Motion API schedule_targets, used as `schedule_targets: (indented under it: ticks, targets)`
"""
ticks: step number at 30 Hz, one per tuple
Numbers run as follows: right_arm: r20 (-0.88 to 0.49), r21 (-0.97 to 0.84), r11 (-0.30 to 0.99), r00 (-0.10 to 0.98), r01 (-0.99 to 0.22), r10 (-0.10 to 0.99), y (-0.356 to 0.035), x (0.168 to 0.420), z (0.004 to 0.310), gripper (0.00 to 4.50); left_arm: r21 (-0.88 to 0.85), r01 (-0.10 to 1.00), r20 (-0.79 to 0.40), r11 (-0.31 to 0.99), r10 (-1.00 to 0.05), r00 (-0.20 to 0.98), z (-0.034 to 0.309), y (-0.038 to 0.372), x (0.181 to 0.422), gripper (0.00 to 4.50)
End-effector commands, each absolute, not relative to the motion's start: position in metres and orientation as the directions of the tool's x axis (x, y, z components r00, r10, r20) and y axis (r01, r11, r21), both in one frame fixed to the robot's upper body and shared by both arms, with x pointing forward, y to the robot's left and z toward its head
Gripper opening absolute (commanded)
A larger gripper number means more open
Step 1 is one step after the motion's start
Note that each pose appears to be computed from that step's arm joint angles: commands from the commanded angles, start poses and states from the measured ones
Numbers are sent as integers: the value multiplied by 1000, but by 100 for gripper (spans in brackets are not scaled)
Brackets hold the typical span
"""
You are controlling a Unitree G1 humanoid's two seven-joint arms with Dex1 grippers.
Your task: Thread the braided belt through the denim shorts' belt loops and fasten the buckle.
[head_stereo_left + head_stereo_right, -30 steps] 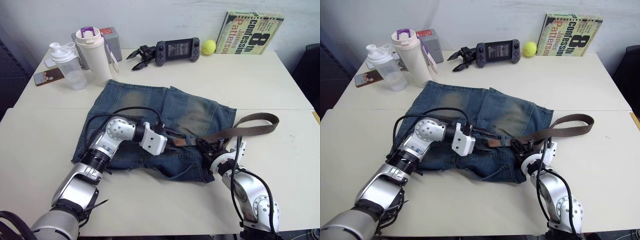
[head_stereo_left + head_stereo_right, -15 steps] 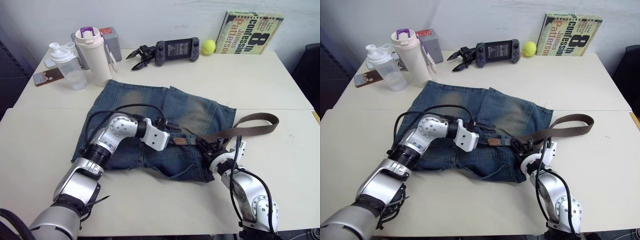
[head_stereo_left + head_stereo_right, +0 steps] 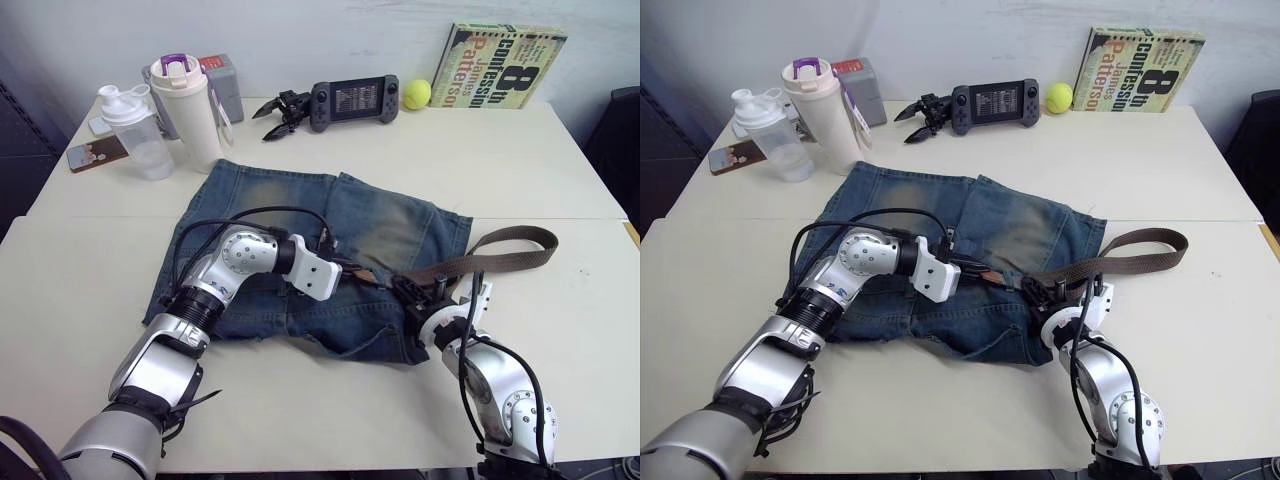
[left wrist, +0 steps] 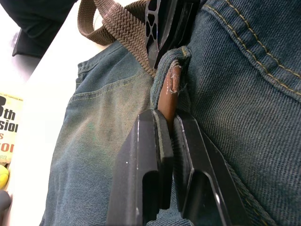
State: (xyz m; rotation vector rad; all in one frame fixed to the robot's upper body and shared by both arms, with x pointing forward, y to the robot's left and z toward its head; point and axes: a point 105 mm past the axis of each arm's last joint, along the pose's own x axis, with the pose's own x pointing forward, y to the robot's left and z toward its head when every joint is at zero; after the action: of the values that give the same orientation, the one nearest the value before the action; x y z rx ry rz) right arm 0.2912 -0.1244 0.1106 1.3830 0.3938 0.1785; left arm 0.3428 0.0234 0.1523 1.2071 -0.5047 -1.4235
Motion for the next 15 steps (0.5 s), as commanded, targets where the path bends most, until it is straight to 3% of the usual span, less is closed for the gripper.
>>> schedule_targets:
  ticks: [1, 4, 7, 9, 15]
  targets:
    - [-162, 975, 202, 911, 90, 379, -115, 288, 117, 39, 880, 351, -391, -319, -907, 156, 167, 17, 338, 0]
    - [-158, 973, 217, 924, 84, 349, -121, 286, 125, 157, 889, 290, -408, -354, -900, 155, 171, 18, 335, 0]
    - [-163, 953, 298, 927, 58, 339, -130, 280, 132, 307, 900, 261, -397, -350, -905, 155, 179, 17, 333, 0]
    - [-132, 893, 447, 924, -46, 360, -139, 270, 144, 400, 907, 265, -372, -326, -917, 142, 184, 13, 330, 0]
    - [-153, 584, 748, 862, -316, 484, -140, 237, 157, 400, 906, 301, -350, -297, -926, 141, 186, 14, 326, 0]
